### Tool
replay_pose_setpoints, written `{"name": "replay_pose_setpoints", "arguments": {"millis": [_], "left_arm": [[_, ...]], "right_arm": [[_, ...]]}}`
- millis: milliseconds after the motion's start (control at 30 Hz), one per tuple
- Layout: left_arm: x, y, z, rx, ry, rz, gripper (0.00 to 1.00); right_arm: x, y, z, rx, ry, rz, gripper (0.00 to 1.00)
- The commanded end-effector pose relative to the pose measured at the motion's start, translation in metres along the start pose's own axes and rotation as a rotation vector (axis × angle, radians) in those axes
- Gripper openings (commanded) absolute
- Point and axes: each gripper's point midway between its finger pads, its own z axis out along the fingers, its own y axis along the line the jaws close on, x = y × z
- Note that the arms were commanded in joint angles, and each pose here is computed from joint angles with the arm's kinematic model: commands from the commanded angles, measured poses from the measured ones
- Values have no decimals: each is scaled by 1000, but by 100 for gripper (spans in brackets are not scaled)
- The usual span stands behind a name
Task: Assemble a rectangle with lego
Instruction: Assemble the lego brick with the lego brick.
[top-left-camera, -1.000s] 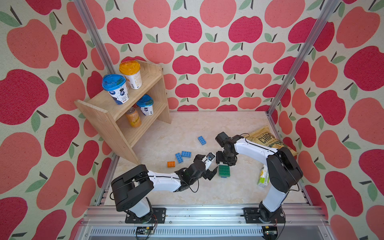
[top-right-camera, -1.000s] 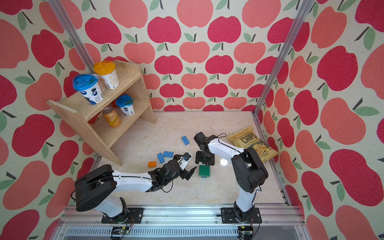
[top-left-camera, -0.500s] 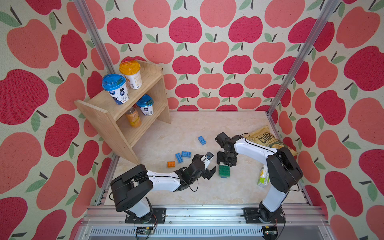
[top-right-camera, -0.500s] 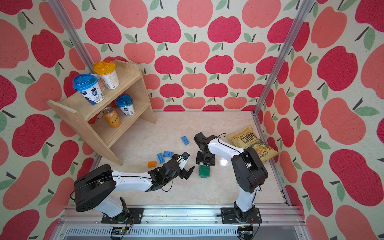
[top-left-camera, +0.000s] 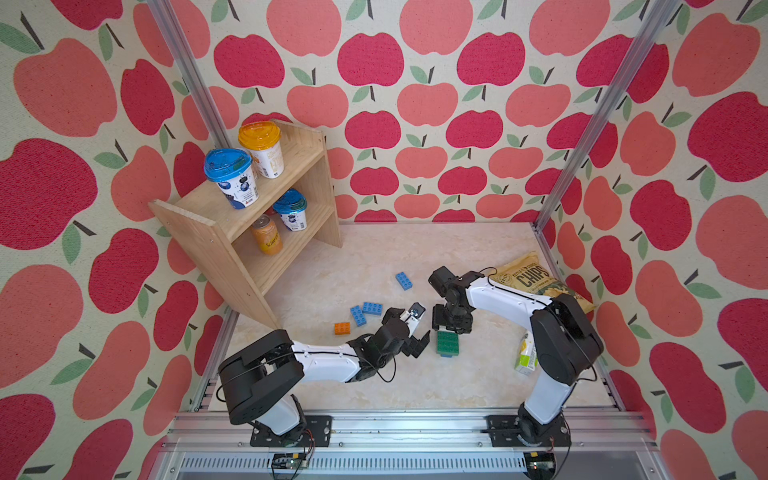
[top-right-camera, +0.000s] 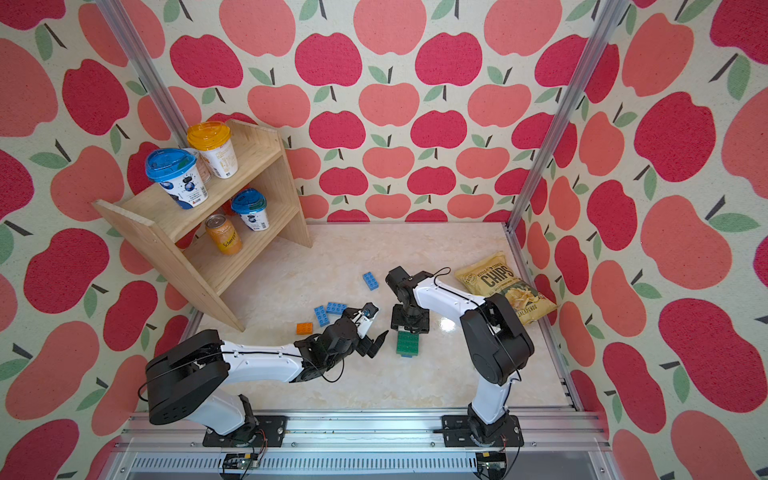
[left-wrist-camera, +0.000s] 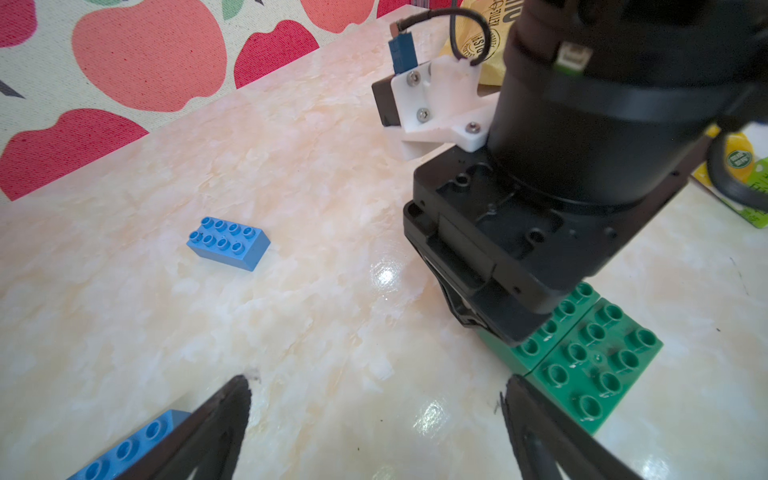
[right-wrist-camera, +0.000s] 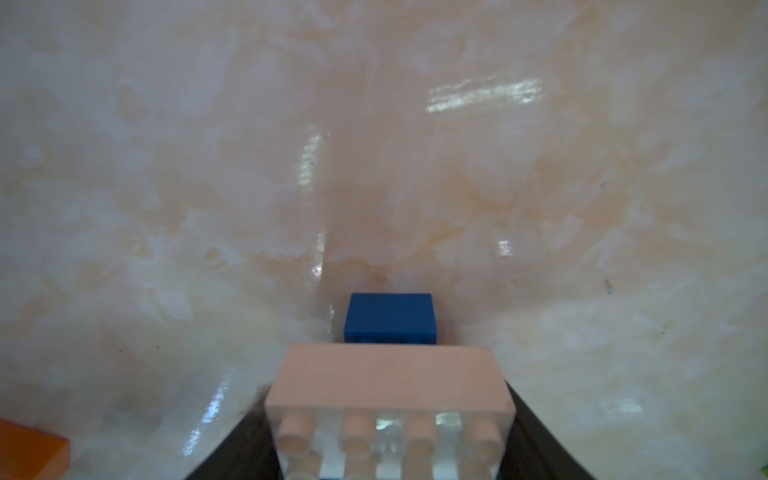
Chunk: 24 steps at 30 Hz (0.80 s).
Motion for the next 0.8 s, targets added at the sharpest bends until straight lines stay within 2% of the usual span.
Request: {"name": "replay_pose_setpoints", "arguments": {"millis": [0,767], "left_arm": [[2,6,-1,-22,13,-16,97],[2,13,-3,-53,28,-12,97]], "right_arm": [[8,-7,9,44,27,17,41],[29,-23,32,83,84,72,40]]}}
